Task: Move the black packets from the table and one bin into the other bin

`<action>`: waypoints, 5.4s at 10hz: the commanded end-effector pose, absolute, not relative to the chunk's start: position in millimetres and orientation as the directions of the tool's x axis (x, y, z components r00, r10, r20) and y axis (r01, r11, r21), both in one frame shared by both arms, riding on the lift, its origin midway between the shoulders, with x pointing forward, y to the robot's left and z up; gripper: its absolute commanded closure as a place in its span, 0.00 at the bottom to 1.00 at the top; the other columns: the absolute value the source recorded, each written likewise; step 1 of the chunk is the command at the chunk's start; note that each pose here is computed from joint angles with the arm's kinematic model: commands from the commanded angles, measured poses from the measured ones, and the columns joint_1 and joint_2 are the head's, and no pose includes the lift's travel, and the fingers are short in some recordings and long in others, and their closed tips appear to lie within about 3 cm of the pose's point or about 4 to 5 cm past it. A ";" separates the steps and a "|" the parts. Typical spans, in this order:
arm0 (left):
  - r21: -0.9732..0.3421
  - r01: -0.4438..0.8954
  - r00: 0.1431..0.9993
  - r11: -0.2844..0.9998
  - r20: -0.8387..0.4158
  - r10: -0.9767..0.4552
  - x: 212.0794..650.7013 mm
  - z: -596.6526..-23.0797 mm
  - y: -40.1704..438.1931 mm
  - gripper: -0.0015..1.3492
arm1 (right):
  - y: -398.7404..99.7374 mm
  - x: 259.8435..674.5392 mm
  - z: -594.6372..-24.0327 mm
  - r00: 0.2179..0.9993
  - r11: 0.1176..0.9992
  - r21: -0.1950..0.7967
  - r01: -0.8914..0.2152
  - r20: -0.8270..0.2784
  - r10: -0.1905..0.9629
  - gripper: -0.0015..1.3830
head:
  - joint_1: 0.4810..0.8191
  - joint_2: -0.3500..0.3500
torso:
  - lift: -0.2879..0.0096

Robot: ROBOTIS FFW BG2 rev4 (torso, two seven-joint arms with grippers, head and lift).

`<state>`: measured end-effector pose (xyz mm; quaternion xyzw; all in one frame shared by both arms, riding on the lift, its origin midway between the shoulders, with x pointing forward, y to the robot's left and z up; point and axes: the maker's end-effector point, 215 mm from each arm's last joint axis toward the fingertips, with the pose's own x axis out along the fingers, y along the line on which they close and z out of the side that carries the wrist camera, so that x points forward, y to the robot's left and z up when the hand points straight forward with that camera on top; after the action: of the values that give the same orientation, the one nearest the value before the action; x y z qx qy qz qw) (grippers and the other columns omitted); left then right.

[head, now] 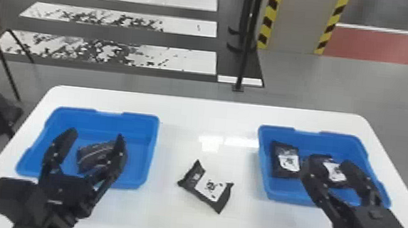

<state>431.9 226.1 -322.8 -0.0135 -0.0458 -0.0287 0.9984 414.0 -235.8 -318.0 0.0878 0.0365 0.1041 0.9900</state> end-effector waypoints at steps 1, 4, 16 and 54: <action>-0.024 0.059 0.994 0.998 0.093 -0.056 431.9 -322.6 225.9 0.18 | -236.1 414.6 -319.4 0.976 0.963 0.182 -0.199 -0.056 0.212 0.22 | 0.63 0.48 | 0.60; -0.025 0.061 0.994 0.998 0.090 -0.058 431.9 -323.4 224.9 0.18 | -235.8 414.8 -317.2 0.976 0.962 0.185 -0.200 -0.050 0.212 0.22 | 0.63 0.48 | 0.60; -0.032 0.064 0.994 0.997 0.086 -0.061 434.5 -323.9 222.8 0.18 | -119.3 499.3 -364.7 0.790 0.813 0.059 -0.580 -0.204 0.578 0.22 | 0.63 0.65 | 0.60; -0.062 0.079 0.997 0.995 0.025 -0.077 442.9 -339.4 216.3 0.18 | -235.8 461.9 -365.0 0.915 0.917 0.181 -0.356 -0.132 0.382 0.19 | 0.63 0.44 | 0.60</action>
<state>442.9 216.3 -338.0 -0.0301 -0.0138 -0.0390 0.9987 473.4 -242.0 -369.6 0.0676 0.0854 0.1848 0.9767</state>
